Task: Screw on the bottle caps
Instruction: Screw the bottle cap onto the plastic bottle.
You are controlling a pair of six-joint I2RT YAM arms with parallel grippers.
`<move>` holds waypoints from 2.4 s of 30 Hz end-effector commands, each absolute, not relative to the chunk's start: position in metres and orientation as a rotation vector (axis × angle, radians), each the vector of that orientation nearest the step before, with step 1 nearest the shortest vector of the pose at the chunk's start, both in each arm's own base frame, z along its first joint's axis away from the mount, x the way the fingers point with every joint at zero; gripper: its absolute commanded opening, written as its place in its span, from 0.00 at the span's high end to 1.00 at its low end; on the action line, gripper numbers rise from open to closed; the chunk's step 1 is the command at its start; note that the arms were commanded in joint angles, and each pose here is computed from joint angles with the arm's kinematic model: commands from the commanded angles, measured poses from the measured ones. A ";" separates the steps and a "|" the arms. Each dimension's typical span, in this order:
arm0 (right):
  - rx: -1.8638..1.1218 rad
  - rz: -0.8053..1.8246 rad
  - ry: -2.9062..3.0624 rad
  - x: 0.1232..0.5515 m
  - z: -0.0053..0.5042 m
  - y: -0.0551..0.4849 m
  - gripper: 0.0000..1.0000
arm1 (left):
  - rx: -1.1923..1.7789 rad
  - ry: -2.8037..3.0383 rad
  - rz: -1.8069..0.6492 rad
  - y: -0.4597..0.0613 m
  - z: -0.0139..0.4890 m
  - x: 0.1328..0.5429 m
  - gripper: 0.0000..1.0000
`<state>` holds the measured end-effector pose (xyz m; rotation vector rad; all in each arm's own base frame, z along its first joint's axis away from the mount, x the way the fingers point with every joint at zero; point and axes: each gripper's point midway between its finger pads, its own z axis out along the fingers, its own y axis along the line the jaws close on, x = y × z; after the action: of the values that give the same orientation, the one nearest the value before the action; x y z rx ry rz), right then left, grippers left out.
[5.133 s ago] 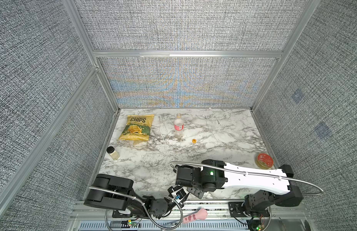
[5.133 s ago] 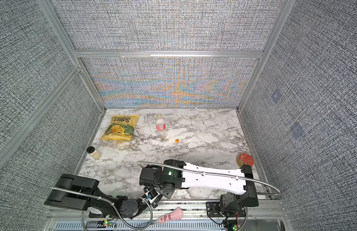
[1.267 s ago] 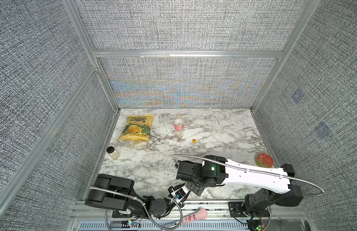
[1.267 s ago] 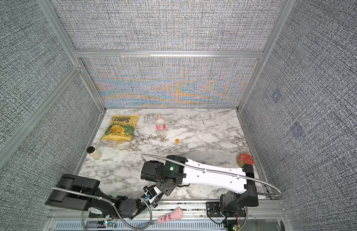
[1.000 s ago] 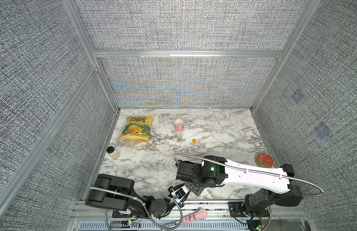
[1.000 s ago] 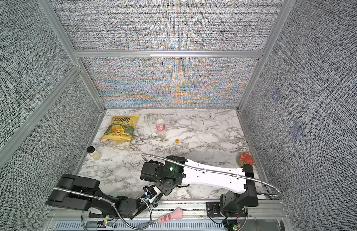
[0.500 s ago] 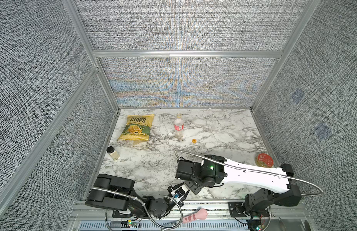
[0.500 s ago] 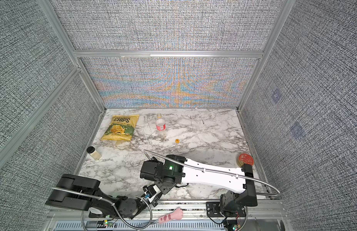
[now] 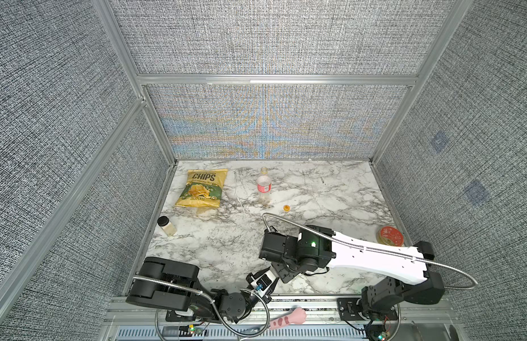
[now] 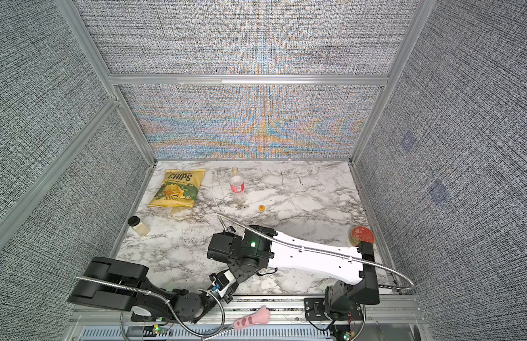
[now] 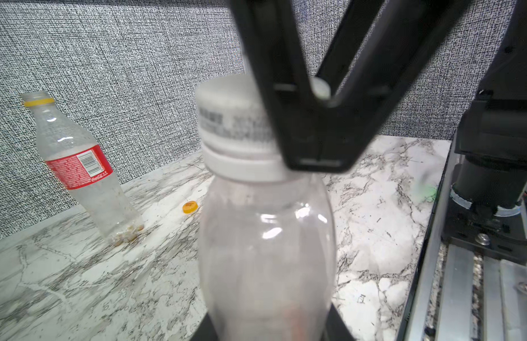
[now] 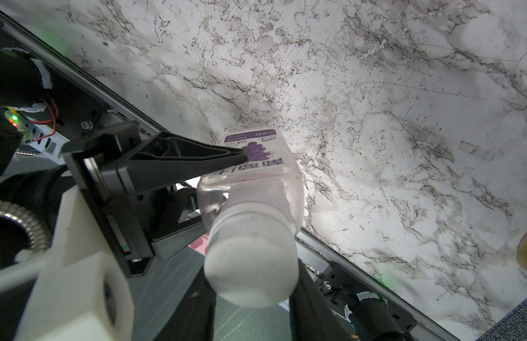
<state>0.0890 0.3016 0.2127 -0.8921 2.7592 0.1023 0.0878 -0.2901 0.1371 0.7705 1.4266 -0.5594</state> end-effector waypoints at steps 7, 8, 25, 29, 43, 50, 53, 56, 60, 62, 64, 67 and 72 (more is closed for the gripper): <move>-1.104 0.130 2.620 0.091 0.238 0.294 0.36 | 0.792 1.374 -0.628 -0.299 0.149 0.078 0.68; -1.135 0.103 2.616 0.090 0.237 0.291 0.35 | 0.793 1.375 -0.629 -0.299 0.149 0.078 0.68; -1.294 0.053 2.581 0.082 0.218 0.299 0.47 | 0.799 1.379 -0.627 -0.299 0.147 0.078 0.68; -1.280 0.048 2.573 0.084 0.220 0.299 0.52 | 0.801 1.378 -0.626 -0.299 0.147 0.078 0.68; -1.130 0.058 2.602 0.091 0.215 0.305 0.69 | 0.798 1.377 -0.625 -0.299 0.147 0.078 0.68; -0.962 0.106 2.629 0.099 0.214 0.319 0.74 | 0.792 1.379 -0.619 -0.298 0.148 0.079 0.68; -0.885 0.117 2.655 0.103 0.214 0.320 0.75 | 0.789 1.377 -0.617 -0.298 0.149 0.079 0.68; -0.812 0.140 2.660 0.106 0.217 0.322 0.75 | 0.787 1.376 -0.615 -0.298 0.149 0.080 0.68; -0.742 0.151 2.657 0.111 0.221 0.327 0.75 | 0.783 1.374 -0.610 -0.298 0.149 0.080 0.68; -0.718 0.168 2.653 0.113 0.223 0.330 0.75 | 0.782 1.372 -0.611 -0.298 0.150 0.080 0.68; -0.700 0.183 2.649 0.116 0.223 0.334 0.75 | 0.779 1.371 -0.613 -0.297 0.151 0.080 0.68; -0.681 0.196 2.658 0.117 0.222 0.338 0.75 | 0.780 1.371 -0.612 -0.297 0.151 0.080 0.68; -0.704 0.221 2.666 0.115 0.226 0.339 0.73 | 0.778 1.370 -0.609 -0.297 0.151 0.080 0.68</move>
<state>0.0970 0.3105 0.2120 -0.8535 2.7478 0.0735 0.0899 -0.2885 0.1345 0.7750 1.4273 -0.5263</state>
